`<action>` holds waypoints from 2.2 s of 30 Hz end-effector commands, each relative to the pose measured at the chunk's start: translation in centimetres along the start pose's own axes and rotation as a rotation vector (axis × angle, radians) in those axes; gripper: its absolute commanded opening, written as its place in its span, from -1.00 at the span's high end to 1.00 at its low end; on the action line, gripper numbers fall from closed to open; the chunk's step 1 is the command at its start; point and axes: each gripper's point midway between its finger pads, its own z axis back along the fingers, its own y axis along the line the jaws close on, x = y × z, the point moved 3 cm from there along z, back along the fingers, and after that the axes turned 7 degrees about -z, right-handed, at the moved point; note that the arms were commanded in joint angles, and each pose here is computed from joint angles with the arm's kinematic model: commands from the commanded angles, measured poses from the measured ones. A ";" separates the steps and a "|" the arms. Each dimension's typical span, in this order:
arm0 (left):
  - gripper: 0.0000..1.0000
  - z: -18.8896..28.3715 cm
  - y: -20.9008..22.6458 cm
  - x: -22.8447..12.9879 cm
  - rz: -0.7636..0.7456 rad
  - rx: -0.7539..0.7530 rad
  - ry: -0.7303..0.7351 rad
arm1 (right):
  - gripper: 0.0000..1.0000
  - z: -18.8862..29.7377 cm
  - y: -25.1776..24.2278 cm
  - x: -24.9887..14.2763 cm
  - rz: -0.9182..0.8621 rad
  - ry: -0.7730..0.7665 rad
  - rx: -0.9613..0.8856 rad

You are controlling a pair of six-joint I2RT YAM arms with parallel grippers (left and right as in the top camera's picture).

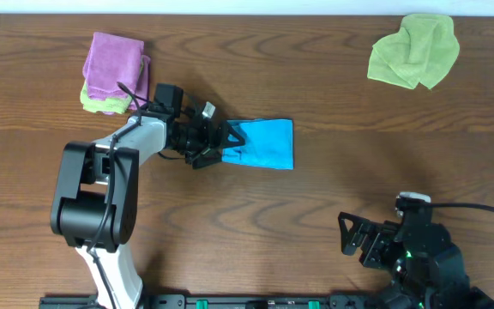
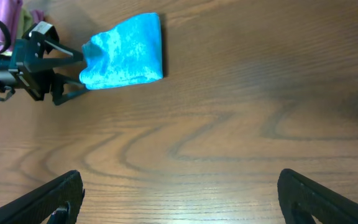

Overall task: Fold the cloth
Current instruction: 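Lift the folded blue cloth with the left gripper off the table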

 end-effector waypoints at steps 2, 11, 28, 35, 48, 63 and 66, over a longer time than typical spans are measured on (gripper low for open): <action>-0.90 -2.2 1.9 -1.2 0.038 0.038 0.055 | -0.99 -0.1 -0.2 -0.1 -0.018 0.001 -0.005; -0.59 -6.5 4.6 -2.7 0.038 0.069 0.133 | -0.98 -0.1 -0.4 -0.3 -0.017 0.009 -0.013; -0.91 -5.2 3.2 -7.4 0.203 -0.007 0.325 | -0.99 -0.1 -0.4 -0.3 -0.017 0.009 -0.013; -0.90 -5.6 2.3 -6.0 0.203 0.003 0.271 | -0.99 -0.1 -0.4 -0.3 -0.017 0.009 -0.013; -0.91 -10.4 2.1 -4.1 0.104 0.376 0.037 | -0.99 -0.1 -0.4 -0.3 -0.017 0.009 -0.013; -1.00 -7.5 6.8 -3.0 0.088 0.740 -0.109 | -0.99 -0.1 -0.4 -0.3 -0.017 0.009 -0.013; -0.88 -7.4 6.8 -2.8 0.083 0.750 -0.123 | -0.99 -0.1 -0.4 -0.3 -0.017 0.009 -0.013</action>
